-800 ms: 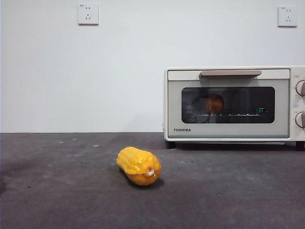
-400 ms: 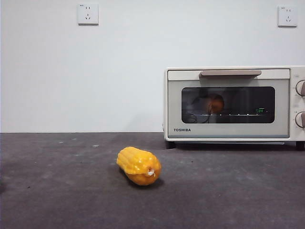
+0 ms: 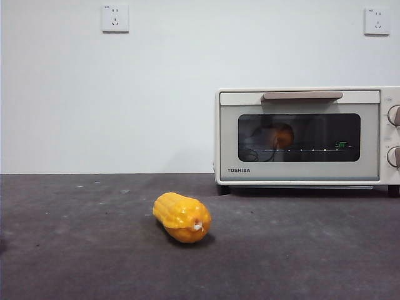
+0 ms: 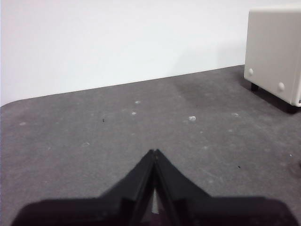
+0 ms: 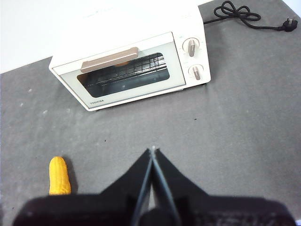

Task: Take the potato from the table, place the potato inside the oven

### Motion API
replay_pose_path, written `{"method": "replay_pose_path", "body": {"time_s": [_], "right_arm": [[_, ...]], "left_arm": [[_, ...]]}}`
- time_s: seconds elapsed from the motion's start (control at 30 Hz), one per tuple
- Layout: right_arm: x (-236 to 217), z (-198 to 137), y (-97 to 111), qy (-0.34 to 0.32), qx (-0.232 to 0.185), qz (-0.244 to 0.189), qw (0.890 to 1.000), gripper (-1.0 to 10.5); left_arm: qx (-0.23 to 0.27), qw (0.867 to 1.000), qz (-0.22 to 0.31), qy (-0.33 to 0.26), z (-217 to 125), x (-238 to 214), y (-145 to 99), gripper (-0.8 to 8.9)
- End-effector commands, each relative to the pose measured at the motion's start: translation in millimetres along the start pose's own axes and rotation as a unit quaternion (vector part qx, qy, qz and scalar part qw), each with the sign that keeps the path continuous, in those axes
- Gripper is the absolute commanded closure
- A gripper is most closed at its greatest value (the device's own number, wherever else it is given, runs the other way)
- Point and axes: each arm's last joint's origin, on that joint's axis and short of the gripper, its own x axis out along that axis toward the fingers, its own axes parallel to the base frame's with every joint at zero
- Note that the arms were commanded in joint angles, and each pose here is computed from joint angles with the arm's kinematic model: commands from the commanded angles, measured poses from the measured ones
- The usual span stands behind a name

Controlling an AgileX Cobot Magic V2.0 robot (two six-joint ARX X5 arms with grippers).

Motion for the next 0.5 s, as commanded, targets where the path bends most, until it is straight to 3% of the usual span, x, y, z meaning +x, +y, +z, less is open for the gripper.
{"method": "replay_pose_path", "body": {"time_s": [0.03, 0.5], "right_arm": [[1, -2, -1, 0.008, -0.009, -0.007, 1.0, 9.5], [1, -2, -1, 0.008, -0.009, -0.007, 1.0, 9.5]], "left_arm": [[-0.004, 1.0, 0.001, 0.004, -3, 0, 2, 8.17], [-0.026, 0.997, 0.035, 0.068, -16, -1, 9, 8.17]]}}
